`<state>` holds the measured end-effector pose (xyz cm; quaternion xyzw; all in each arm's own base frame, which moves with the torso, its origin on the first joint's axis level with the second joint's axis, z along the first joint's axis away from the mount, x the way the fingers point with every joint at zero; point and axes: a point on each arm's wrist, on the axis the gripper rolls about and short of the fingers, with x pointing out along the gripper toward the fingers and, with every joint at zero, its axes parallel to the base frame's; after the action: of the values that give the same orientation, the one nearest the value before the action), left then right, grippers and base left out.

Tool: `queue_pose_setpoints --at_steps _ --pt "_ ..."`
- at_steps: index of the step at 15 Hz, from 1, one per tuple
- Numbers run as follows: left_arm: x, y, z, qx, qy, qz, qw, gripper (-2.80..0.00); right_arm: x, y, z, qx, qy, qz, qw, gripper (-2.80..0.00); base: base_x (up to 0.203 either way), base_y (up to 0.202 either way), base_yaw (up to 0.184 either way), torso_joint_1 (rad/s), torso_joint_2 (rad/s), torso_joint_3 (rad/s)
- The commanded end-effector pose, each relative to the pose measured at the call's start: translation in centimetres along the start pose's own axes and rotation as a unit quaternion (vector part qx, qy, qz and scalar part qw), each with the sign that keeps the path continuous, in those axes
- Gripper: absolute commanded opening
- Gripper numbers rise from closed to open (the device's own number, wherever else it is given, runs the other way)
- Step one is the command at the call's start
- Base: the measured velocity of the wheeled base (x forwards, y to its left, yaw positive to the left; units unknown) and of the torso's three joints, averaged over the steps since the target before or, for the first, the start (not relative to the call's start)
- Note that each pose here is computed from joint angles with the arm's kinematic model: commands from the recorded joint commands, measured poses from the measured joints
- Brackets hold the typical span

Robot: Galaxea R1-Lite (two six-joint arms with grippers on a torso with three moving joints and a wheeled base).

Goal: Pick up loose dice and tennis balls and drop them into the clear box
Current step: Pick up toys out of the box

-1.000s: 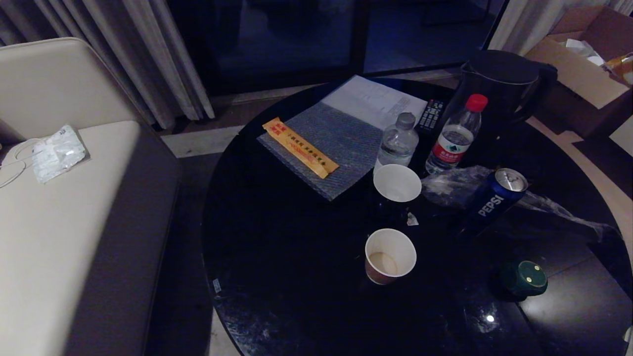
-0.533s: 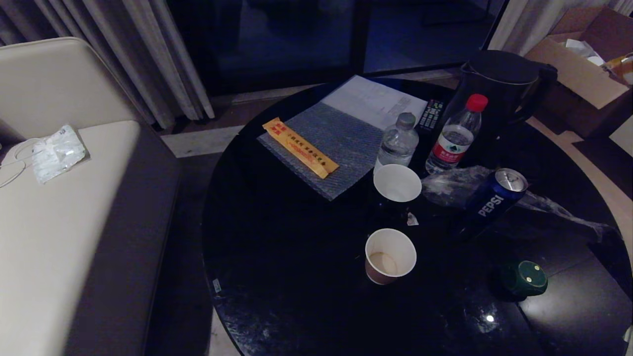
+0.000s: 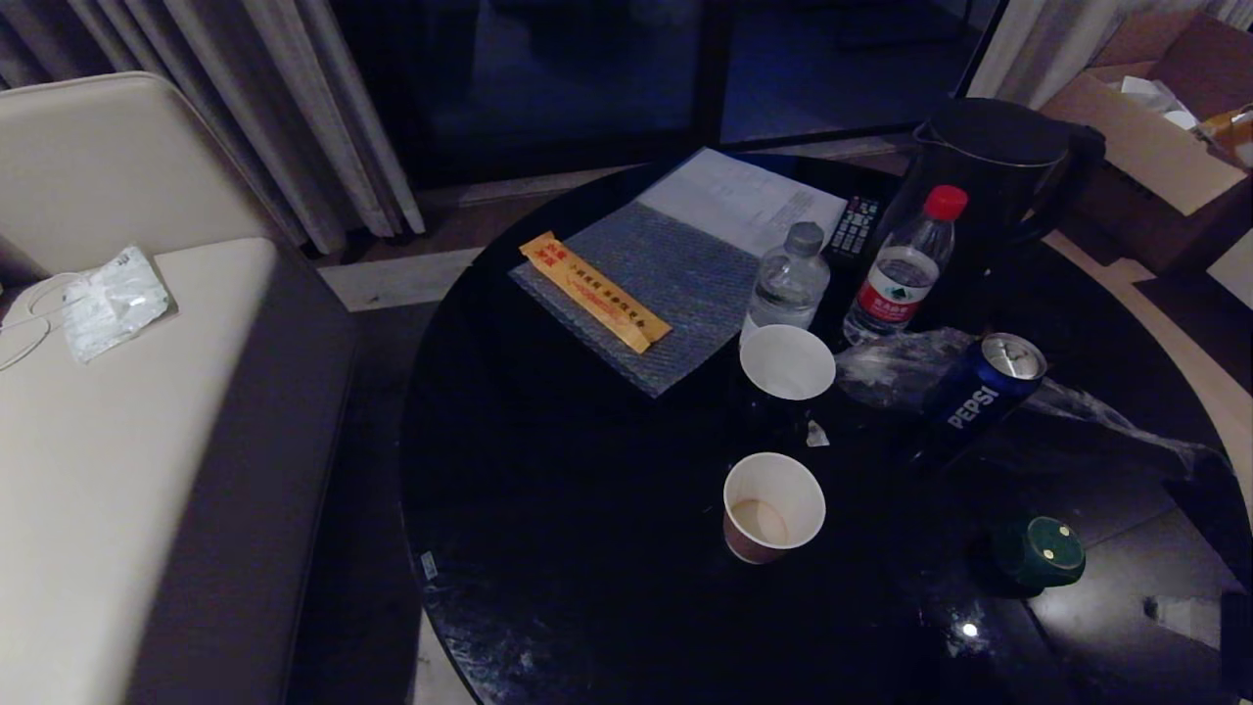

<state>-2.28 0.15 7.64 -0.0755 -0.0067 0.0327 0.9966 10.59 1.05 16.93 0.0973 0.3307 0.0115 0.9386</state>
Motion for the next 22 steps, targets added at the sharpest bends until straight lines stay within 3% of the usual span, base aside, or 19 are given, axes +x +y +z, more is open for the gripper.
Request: queue_pose_setpoints --at_steps 1,2,3,5,9,14,19,22 --pt "0.0 0.0 0.0 -0.001 0.0 0.0 1.0 -2.8 2.0 0.2 0.4 0.0 0.041 -0.005 0.999 -2.8 0.0 0.0 0.0 0.0 0.0 0.0" --pt "0.0 0.0 0.0 -0.001 0.0 0.001 1.0 -2.8 2.4 0.3 0.6 0.002 0.038 -0.003 0.999 -0.26 0.0 0.0 0.0 0.0 0.0 0.0" --pt "0.0 0.0 0.0 -0.001 0.0 0.001 1.0 -2.8 2.8 0.3 0.7 -0.001 0.047 -0.004 0.999 0.0 0.0 0.0 0.0 0.0 0.0 0.0" --pt "0.0 0.0 0.0 -0.001 -0.001 0.0 1.0 -2.8 4.1 0.3 0.8 -0.007 0.069 -0.012 0.998 0.0 0.0 0.0 0.0 0.0 0.0 0.0" --pt "0.0 0.0 0.0 -0.001 -0.001 0.0 1.0 -2.8 5.3 0.6 1.9 -0.008 0.037 -0.006 0.999 0.0 0.0 0.0 0.0 0.0 0.0 0.0" --pt "0.0 0.0 0.0 -0.001 0.0 0.001 1.0 -2.8 6.8 0.5 2.3 -0.018 0.057 -0.013 0.998 0.0 0.0 0.0 0.0 0.0 0.0 0.0" --pt "0.0 0.0 0.0 -0.001 0.0 0.0 1.0 -2.8 9.2 0.6 3.5 -0.018 0.026 -0.016 0.999 0.0 0.0 0.0 0.0 0.0 0.0 0.0" --pt "0.0 0.0 0.0 -0.001 -0.001 0.0 1.0 -2.8 10.2 0.4 3.9 -0.016 0.03 -0.033 0.999 0.0 0.0 0.0 0.0 0.0 0.0 0.0"
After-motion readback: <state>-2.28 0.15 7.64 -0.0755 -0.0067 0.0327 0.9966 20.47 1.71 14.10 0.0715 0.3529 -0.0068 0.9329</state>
